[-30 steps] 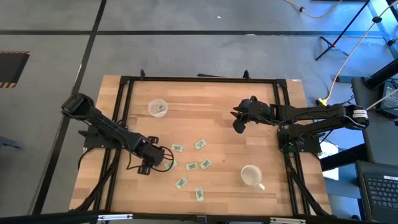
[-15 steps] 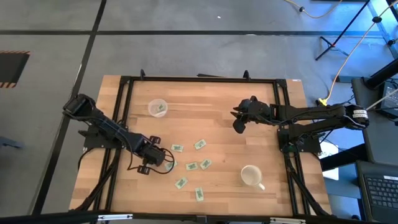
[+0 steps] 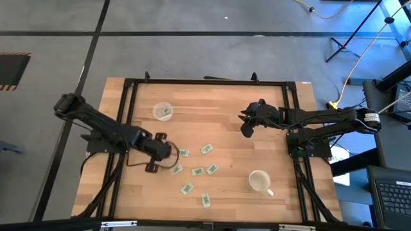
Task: Pick and place Stevia / Truvia into bins
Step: Put the stevia packet into the left transparent container
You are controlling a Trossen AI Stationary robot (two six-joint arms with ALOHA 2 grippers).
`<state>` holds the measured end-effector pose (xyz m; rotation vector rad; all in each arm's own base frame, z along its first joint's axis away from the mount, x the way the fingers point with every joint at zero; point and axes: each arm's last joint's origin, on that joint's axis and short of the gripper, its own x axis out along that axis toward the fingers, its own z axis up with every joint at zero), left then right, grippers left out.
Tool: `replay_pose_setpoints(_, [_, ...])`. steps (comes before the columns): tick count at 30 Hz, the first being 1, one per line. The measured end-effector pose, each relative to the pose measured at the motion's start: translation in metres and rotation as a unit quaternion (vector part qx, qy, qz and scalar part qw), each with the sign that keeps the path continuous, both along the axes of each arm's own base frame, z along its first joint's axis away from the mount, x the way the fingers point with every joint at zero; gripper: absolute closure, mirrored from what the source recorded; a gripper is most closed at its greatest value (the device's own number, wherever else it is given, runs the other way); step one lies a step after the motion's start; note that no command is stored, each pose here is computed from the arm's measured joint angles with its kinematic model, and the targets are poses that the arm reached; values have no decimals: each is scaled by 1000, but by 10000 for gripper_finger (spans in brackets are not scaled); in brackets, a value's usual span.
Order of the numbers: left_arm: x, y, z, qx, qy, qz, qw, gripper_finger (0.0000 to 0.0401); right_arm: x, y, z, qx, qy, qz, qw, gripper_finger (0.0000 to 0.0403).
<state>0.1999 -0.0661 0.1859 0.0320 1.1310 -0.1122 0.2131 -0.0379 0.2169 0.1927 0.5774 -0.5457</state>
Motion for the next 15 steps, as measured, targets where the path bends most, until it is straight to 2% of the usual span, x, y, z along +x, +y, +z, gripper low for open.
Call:
replay_pose_setpoints(4, [-3, 27, 20, 14, -61, 118, 991, 399, 0, 0, 0, 0, 0, 0, 1000, 282])
replay_pose_setpoints(9, [-11, 63, 38, 37, -126, 269, 954, 400, 0, 0, 0, -8, 5, 7, 1000, 282])
replay_pose_setpoints(13, [-16, 86, 44, 73, -144, 335, 928, 399, 0, 0, 0, -10, 6, 8, 1000, 282])
replay_pose_setpoints(15, [-17, 96, 44, 94, -139, 345, 924, 399, 0, 0, 0, -12, 8, 10, 1000, 282])
